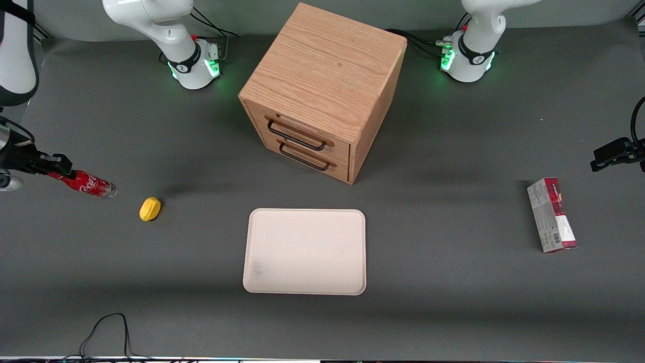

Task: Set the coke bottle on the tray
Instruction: 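Lift the bottle and carry it over the cream tray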

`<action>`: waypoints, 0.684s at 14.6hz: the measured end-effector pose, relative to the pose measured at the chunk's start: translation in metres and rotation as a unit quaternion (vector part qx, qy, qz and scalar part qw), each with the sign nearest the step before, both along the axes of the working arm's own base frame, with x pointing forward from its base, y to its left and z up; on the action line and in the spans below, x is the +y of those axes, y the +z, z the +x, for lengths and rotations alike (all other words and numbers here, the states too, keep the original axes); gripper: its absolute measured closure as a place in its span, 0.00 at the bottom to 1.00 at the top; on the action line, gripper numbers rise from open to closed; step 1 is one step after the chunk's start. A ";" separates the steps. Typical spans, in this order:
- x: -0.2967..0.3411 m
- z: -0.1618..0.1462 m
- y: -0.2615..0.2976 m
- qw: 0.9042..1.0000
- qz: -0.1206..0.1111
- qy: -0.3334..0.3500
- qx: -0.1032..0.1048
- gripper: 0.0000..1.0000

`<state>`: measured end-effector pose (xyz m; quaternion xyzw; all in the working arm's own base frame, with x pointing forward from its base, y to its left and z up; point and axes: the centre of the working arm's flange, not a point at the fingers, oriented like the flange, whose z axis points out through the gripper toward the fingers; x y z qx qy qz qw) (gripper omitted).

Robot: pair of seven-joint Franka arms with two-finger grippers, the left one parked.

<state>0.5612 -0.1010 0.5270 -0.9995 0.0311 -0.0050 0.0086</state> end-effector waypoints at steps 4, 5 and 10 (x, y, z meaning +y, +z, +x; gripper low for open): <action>0.063 0.029 0.079 1.000 0.000 -0.010 0.003 0.66; 0.082 0.035 0.094 1.000 0.000 -0.007 0.002 0.66; 0.194 0.057 0.125 0.999 0.023 -0.024 -0.014 0.66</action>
